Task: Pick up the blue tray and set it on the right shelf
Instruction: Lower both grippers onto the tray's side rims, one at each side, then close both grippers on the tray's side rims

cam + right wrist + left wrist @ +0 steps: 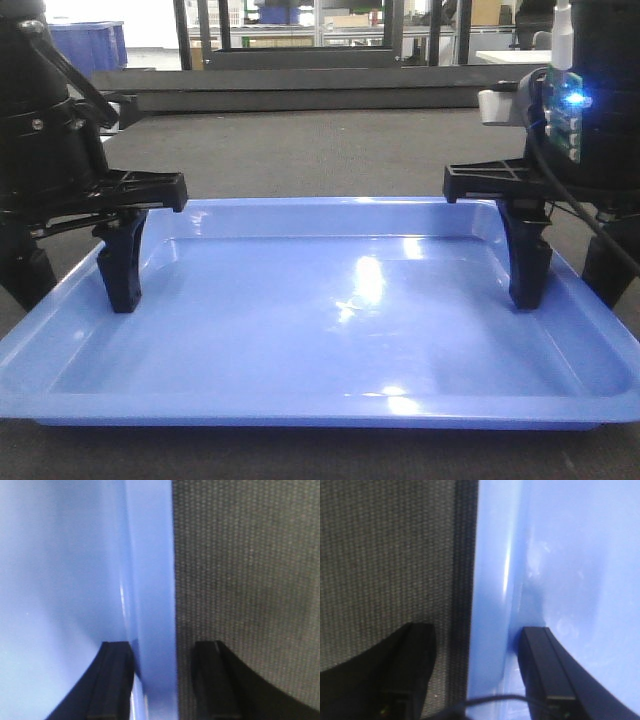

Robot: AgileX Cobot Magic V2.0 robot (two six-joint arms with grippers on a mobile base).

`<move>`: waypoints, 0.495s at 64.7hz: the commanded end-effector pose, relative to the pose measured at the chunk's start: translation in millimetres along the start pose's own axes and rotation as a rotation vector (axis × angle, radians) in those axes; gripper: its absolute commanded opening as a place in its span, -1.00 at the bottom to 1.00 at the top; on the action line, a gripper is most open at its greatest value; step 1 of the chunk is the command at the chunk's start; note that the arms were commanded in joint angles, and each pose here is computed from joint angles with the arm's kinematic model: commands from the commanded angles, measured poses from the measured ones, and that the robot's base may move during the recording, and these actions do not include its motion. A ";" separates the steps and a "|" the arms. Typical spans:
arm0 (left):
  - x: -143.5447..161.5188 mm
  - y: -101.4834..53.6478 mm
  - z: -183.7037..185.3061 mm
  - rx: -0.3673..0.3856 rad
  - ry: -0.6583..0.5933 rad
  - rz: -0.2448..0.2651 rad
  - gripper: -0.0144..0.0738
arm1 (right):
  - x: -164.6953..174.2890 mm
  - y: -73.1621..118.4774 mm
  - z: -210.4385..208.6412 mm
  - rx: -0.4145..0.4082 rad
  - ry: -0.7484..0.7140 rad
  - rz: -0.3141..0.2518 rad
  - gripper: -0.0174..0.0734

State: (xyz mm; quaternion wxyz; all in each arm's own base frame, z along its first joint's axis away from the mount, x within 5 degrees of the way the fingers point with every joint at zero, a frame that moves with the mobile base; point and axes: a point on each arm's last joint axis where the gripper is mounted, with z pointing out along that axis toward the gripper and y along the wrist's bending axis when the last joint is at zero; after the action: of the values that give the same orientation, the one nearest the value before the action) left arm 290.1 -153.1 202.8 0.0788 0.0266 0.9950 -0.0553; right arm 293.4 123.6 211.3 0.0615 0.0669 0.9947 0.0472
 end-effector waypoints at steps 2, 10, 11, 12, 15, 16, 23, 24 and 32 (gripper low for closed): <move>-5.2 -2.8 -17.6 0.038 -0.063 -0.022 -0.02 | -1.6 5.6 -16.8 -0.044 -0.064 -0.017 0.24; -5.0 -2.7 -17.6 0.037 -0.061 -0.022 -0.02 | -2.9 6.5 -17.2 -0.052 -0.077 -0.016 0.24; -5.0 -2.7 -17.6 0.037 -0.061 -0.022 -0.02 | -2.9 6.5 -17.2 -0.052 -0.077 -0.016 0.24; -5.0 -2.7 -17.6 0.037 -0.061 -0.022 -0.02 | -3.0 6.5 -16.8 -0.052 -0.076 -0.016 0.24; -5.0 -2.7 -17.6 0.037 -0.061 -0.022 -0.02 | -3.1 6.6 -15.8 -0.050 -0.074 -0.016 0.24; -5.0 -2.7 -17.6 0.037 -0.061 -0.022 -0.02 | -3.2 6.6 -15.4 -0.049 -0.073 -0.016 0.24; -5.0 -2.7 -17.6 0.037 -0.061 -0.022 -0.02 | -3.3 6.5 -10.9 -0.039 -0.055 -0.016 0.24; -5.0 -2.7 -17.6 0.037 -0.061 -0.022 -0.02 | -3.3 6.6 -10.1 -0.039 -0.052 -0.015 0.24; -4.6 -2.5 -17.6 0.036 -0.057 -0.022 -0.02 | -3.4 6.6 -8.5 -0.035 -0.047 -0.015 0.24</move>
State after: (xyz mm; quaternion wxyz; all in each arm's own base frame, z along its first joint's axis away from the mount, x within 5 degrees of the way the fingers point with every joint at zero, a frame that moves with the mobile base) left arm 290.1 -153.2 202.8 0.0786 0.0260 0.9950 -0.0557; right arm 295.3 128.3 205.5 0.0617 0.0642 0.9947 0.0506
